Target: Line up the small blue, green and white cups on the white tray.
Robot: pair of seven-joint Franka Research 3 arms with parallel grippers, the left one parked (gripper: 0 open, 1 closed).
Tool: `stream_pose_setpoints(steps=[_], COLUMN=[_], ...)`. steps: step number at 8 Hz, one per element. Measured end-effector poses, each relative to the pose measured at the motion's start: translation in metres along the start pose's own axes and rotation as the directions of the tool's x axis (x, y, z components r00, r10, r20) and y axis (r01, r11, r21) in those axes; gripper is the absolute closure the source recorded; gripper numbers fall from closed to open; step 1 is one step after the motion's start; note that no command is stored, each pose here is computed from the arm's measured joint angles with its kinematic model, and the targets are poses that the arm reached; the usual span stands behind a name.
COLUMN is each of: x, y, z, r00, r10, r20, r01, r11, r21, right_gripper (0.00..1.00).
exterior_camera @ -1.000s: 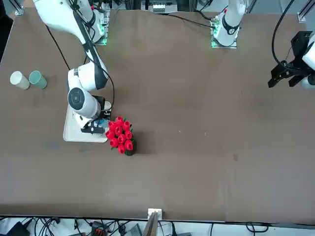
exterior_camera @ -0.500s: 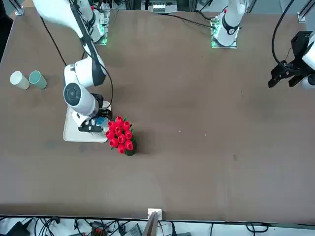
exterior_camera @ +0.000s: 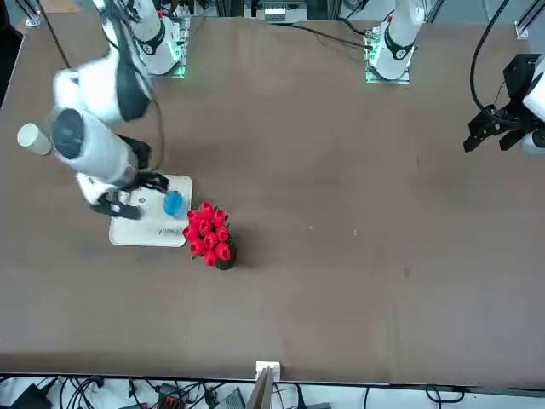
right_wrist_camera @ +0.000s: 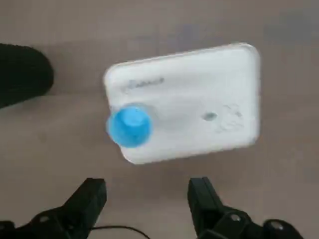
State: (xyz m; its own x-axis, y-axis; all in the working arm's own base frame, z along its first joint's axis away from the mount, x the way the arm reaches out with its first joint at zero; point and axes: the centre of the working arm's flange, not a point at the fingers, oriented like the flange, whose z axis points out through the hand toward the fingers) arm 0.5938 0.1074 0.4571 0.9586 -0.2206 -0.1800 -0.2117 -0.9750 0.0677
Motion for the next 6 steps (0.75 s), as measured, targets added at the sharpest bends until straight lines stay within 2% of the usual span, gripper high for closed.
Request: stream_pose_setpoints(steps=[2, 3, 4, 5, 6], x=[0.013, 0.023, 0.03, 0.034, 0.033], y=[0.092, 0.145, 0.201, 0.257, 0.306], z=[-0.012, -0.003, 0.012, 0.029, 0.046], r00=[0.987, 0.967, 0.936, 0.891, 0.829], r10=[0.147, 0.235, 0.329, 0.432, 0.54], r20=[0.065, 0.099, 0.127, 0.143, 0.147], r01=[-0.148, -0.237, -0.333, -0.439, -0.549], r11=[0.989, 0.972, 0.943, 0.898, 0.835], r21=[0.001, 0.004, 0.01, 0.02, 0.029], right_gripper=[0.0, 0.0, 0.0, 0.0, 0.0])
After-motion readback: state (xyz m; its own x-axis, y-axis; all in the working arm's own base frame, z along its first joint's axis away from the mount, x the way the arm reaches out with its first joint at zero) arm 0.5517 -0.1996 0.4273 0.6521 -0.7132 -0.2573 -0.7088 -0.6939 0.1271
